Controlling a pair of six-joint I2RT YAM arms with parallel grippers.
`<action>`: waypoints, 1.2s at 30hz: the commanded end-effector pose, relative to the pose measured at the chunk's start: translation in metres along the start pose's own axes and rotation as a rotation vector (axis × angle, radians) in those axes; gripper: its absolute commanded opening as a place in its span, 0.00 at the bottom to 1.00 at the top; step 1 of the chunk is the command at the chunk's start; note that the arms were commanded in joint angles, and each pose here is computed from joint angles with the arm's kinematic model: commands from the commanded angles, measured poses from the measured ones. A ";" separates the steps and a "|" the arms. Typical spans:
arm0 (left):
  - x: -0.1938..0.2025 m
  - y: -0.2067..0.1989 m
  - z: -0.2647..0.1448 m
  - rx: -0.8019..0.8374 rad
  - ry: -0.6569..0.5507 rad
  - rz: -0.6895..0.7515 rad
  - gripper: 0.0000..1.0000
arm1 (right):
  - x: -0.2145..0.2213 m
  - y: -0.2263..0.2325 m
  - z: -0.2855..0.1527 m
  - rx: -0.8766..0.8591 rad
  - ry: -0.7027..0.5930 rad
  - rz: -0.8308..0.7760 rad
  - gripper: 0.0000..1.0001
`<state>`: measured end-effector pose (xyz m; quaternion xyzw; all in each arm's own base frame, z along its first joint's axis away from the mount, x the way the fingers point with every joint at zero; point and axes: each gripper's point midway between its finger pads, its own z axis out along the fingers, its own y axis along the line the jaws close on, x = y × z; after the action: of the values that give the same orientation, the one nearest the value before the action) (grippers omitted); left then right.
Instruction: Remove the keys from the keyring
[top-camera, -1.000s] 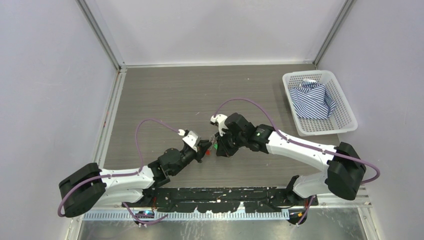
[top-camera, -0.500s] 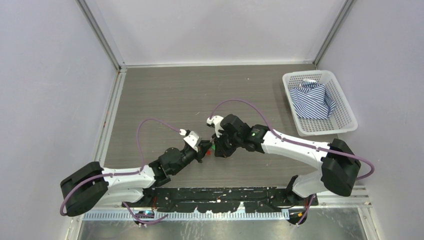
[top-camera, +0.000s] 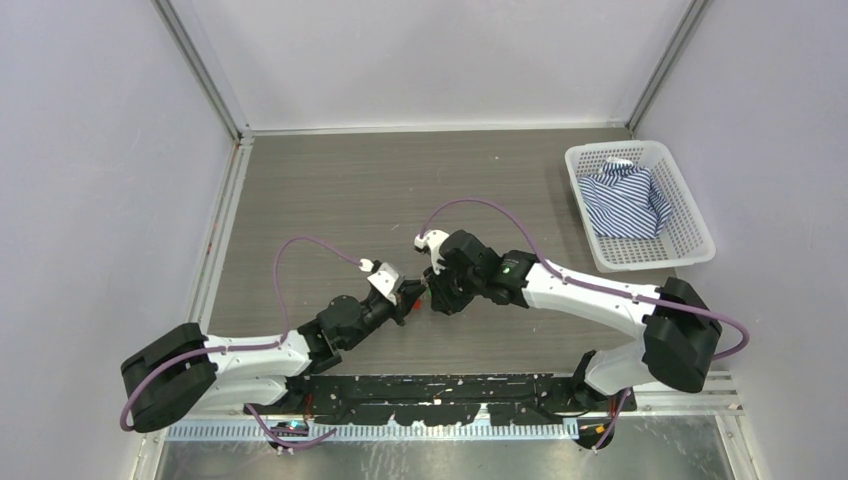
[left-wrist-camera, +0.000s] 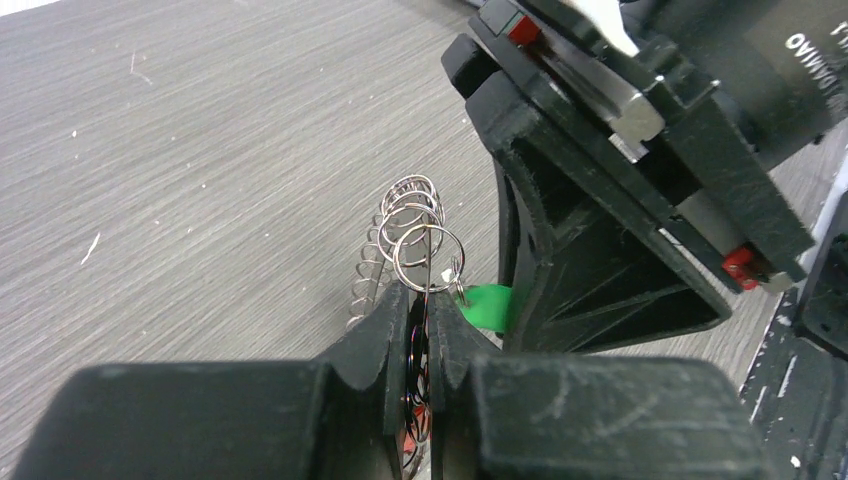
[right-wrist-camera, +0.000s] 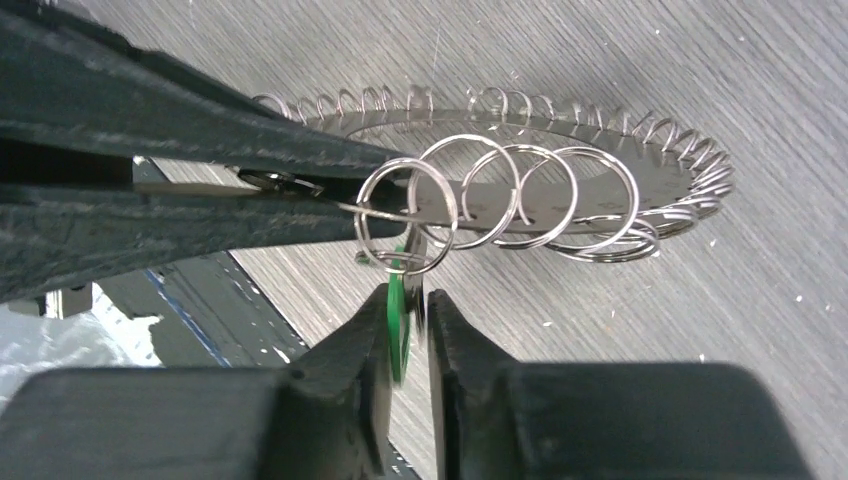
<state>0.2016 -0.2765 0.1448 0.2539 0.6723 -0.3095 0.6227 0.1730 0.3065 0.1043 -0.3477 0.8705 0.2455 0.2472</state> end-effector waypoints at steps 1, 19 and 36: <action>-0.057 -0.005 0.002 0.013 -0.209 -0.035 0.00 | -0.027 0.005 -0.022 0.002 -0.112 0.018 0.29; -0.060 0.003 0.005 -0.030 -0.242 -0.016 0.00 | -0.101 0.009 -0.091 -0.125 -0.339 0.467 0.40; -0.069 0.000 0.007 -0.018 -0.277 -0.007 0.00 | -0.099 0.003 -0.077 -0.138 -0.293 0.656 0.29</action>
<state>0.2107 -0.2786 0.1752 0.2284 0.6305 -0.3175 0.6704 0.2110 0.3063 0.2143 -0.0438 0.8790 0.4028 0.2513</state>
